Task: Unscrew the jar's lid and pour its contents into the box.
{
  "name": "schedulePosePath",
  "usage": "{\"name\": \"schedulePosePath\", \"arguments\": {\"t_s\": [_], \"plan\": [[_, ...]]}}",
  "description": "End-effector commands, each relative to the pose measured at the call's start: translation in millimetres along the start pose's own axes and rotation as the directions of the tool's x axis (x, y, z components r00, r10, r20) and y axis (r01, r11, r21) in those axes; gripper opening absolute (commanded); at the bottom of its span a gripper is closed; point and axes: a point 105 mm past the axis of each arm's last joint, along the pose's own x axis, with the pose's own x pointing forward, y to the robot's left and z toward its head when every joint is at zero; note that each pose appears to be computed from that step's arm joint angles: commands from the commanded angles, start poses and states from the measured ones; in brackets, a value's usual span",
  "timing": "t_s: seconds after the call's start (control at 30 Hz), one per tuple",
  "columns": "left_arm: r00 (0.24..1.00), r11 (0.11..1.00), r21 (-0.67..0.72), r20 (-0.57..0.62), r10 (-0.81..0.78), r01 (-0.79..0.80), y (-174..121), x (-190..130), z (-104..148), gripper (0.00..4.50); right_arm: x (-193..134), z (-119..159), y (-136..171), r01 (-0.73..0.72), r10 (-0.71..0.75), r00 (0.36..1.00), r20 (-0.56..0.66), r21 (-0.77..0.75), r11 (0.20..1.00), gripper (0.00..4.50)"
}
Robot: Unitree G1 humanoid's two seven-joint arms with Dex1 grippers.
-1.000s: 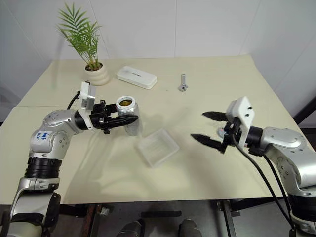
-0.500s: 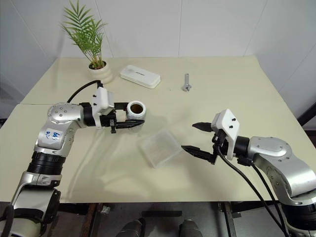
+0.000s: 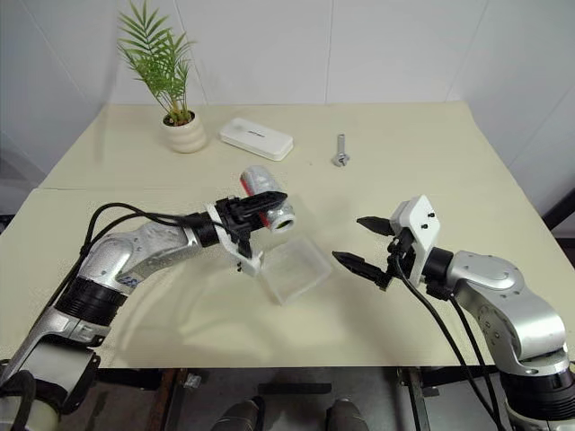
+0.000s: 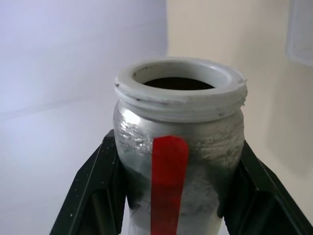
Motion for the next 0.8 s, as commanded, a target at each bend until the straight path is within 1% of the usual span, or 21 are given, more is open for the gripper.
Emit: {"name": "schedulePosePath", "arguments": {"t_s": [0.03, 0.1, 0.13, 0.17, 0.23, 0.37, 0.47, 0.53, 0.57, 0.7, 0.73, 0.8], "plan": [[0.993, 0.984, 0.137, 0.039, 0.107, -0.111, 17.0, 4.1, 2.2, 2.05, -5.1, 15.2, -5.4, 0.04, -0.039, 0.997, 0.067, -0.018, 0.999, 4.47], [0.992, 0.977, 0.18, 0.062, 0.107, -0.117, 14.8, 6.9, 7.1, 2.05, -5.5, 15.1, -6.8, 0.051, -0.049, 0.996, 0.07, -0.015, 0.999, 4.47], [0.987, 0.961, 0.229, 0.069, 0.143, -0.156, 17.7, 7.4, 9.7, 2.05, -5.5, 15.3, -7.2, 0.054, -0.053, 0.996, 0.073, -0.014, 0.998, 4.47], [0.986, 0.959, 0.237, 0.086, 0.142, -0.159, 16.2, 8.5, 12.6, 2.05, -5.2, 15.6, -7.7, 0.059, -0.057, 0.995, 0.077, -0.013, 0.998, 4.47], [0.99, 0.959, 0.261, 0.121, 0.077, -0.107, 1.2, 10.7, 20.7, 2.05, -3.9, 16.5, -8.2, 0.064, -0.063, 0.994, 0.088, -0.01, 0.998, 4.47], [0.986, 0.946, 0.306, 0.157, 0.058, -0.105, -0.2, 10.1, 26.4, 2.05, -2.7, 16.5, -8.8, 0.064, -0.064, 0.993, 0.097, -0.003, 0.998, 4.47], [0.988, 0.949, 0.312, 0.154, 0.008, -0.056, -6.7, 8.5, 26.0, 2.05, -1.9, 16.6, -9.2, 0.064, -0.064, 0.993, 0.104, 0.003, 0.998, 4.47], [0.99, 0.942, 0.33, 0.14, 0.016, -0.062, -1.7, 6.5, 20.5, 2.05, -1.5, 16.4, -9.1, 0.061, -0.061, 0.992, 0.107, 0.007, 0.998, 4.47], [0.992, 0.943, 0.33, 0.126, -0.001, -0.041, -2.8, 6.1, 16.9, 2.05, -1.2, 16.1, -9.1, 0.059, -0.06, 0.992, 0.108, 0.01, 0.998, 4.47], [0.996, 0.966, 0.253, 0.089, 0.021, -0.043, 6.4, 3.8, 7.6, 2.05, 0.5, 14.1, -9.2, 0.051, -0.053, 0.993, 0.109, 0.016, 0.999, 4.47], [0.995, 0.965, 0.257, 0.094, 0.022, -0.046, 9.2, 3.2, 6.9, 2.05, 0.9, 14.0, -9.3, 0.049, -0.05, 0.993, 0.109, 0.016, 0.999, 4.47], [0.996, 0.98, 0.191, 0.079, 0.032, -0.047, 14.3, 2.2, 2.1, 2.05, 1.8, 14.6, -9.1, 0.043, -0.044, 0.992, 0.114, 0.018, 0.999, 4.47]]}}
